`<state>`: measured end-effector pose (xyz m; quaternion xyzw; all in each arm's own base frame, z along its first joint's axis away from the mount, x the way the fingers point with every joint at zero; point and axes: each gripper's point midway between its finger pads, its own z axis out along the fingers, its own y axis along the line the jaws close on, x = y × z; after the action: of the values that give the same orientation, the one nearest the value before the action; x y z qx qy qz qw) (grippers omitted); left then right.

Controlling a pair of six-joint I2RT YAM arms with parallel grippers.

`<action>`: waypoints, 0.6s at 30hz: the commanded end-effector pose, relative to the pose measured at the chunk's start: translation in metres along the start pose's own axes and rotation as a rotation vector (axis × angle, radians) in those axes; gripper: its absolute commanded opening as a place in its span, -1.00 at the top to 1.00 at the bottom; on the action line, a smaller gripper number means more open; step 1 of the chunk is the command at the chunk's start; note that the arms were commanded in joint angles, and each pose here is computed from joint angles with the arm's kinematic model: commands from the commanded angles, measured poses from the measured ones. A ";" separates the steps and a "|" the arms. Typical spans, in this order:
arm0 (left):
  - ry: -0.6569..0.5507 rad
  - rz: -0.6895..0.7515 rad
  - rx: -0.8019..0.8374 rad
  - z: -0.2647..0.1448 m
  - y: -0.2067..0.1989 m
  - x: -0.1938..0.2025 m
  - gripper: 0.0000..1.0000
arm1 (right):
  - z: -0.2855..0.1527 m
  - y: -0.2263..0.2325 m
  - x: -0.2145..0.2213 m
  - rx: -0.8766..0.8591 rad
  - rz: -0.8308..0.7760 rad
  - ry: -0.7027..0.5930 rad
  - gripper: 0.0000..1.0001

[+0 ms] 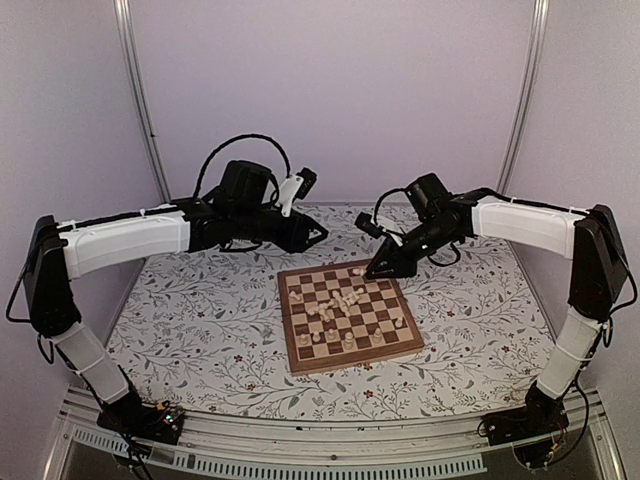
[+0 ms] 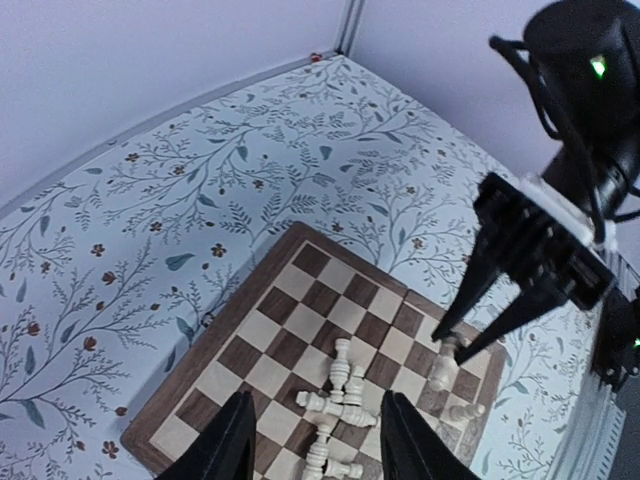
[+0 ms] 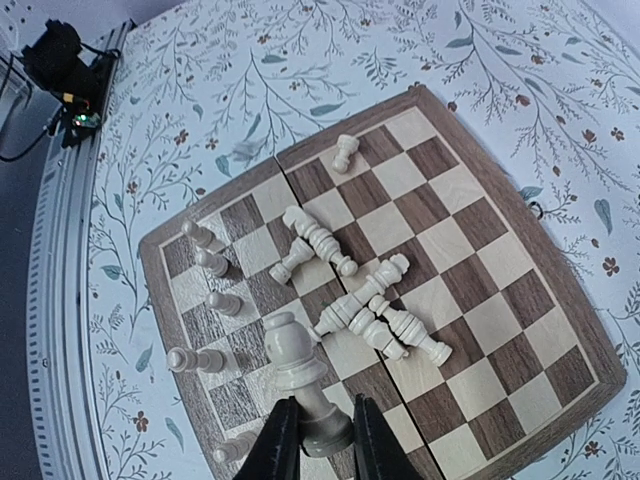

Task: Set up the chess pieces on the board
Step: Pick up the chess piece from the chessboard, then place the chess piece on the chessboard.

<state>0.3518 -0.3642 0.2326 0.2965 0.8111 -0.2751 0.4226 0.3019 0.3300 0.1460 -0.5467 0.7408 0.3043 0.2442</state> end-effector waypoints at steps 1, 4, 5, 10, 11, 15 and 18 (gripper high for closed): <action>-0.117 0.012 0.282 -0.022 -0.051 -0.023 0.13 | -0.025 0.013 -0.036 -0.094 0.019 -0.133 0.64; -0.135 0.012 0.380 -0.025 -0.067 -0.026 0.13 | -0.032 0.013 -0.047 -0.110 0.034 -0.164 0.64; -0.128 0.003 0.404 -0.024 -0.070 -0.024 0.13 | -0.034 0.013 -0.050 -0.116 0.035 -0.171 0.64; -0.080 -0.032 0.490 -0.015 -0.083 -0.012 0.17 | -0.038 0.015 -0.059 -0.137 0.042 -0.193 0.64; -0.070 -0.037 0.499 -0.013 -0.085 -0.010 0.18 | -0.039 0.015 -0.060 -0.140 0.043 -0.195 0.64; -0.043 -0.034 0.536 -0.008 -0.096 -0.001 0.20 | -0.040 0.016 -0.062 -0.139 0.042 -0.198 0.64; -0.010 -0.032 0.551 -0.002 -0.103 0.007 0.21 | -0.041 0.016 -0.064 -0.142 0.041 -0.202 0.64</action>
<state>0.2886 -0.4154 0.2530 0.3672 0.7193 -0.4738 0.3511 0.3042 0.3441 0.2033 -0.5145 0.7108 0.4019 0.2617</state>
